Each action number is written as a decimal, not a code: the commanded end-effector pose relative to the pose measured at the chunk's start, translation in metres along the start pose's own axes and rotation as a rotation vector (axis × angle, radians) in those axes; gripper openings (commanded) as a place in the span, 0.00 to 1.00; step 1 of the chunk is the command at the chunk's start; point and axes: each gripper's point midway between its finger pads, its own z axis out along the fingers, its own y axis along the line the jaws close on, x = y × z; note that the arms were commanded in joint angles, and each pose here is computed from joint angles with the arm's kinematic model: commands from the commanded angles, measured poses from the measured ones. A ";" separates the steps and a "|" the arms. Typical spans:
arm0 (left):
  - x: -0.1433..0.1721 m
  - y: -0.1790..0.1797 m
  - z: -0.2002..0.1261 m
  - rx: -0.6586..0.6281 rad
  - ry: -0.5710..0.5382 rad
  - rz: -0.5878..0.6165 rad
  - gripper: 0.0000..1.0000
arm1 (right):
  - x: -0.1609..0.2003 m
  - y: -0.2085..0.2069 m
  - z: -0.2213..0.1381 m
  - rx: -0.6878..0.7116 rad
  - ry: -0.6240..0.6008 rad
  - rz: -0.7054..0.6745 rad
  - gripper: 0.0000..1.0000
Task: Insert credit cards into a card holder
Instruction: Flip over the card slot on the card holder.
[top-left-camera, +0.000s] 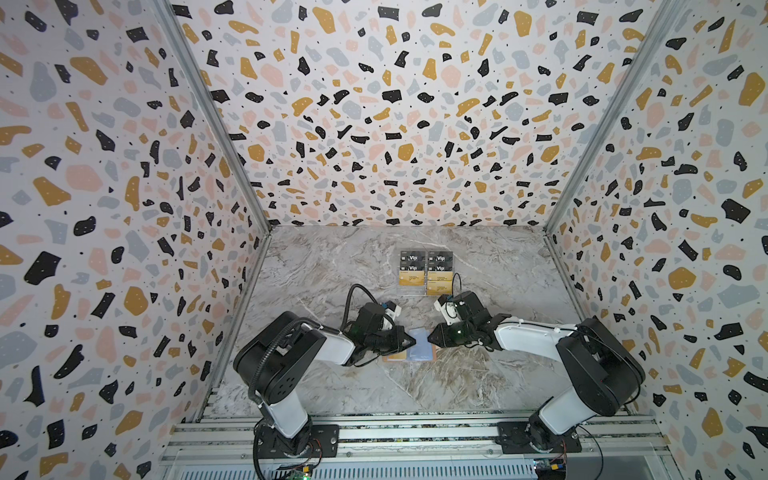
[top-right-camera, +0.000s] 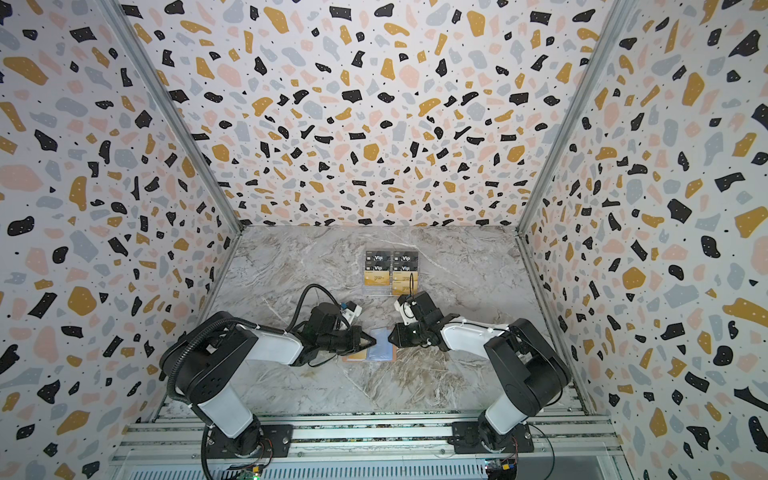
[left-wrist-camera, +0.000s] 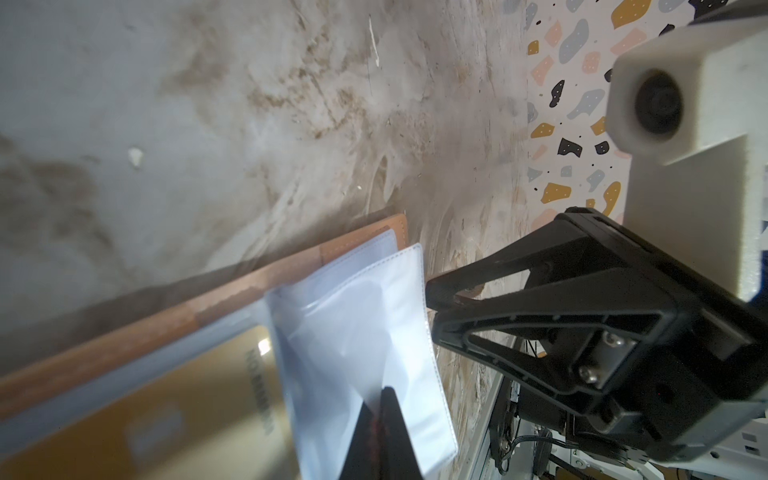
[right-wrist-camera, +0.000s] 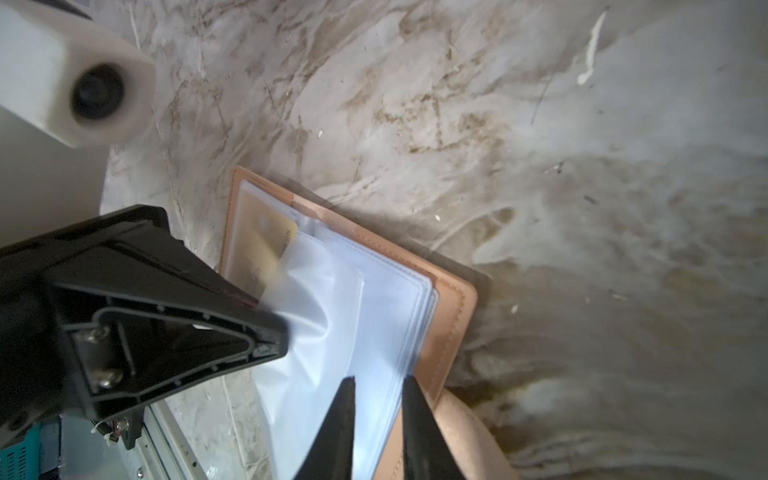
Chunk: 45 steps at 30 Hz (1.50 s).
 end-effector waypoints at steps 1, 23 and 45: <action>0.000 -0.013 -0.003 0.052 -0.008 0.037 0.00 | -0.002 0.011 0.001 -0.017 0.013 -0.010 0.22; -0.001 -0.006 -0.022 -0.085 -0.026 0.072 0.52 | -0.004 0.045 0.013 -0.114 0.024 -0.061 0.22; -0.030 0.008 -0.086 -0.187 -0.199 0.054 0.40 | 0.002 0.086 0.029 -0.253 0.060 -0.117 0.22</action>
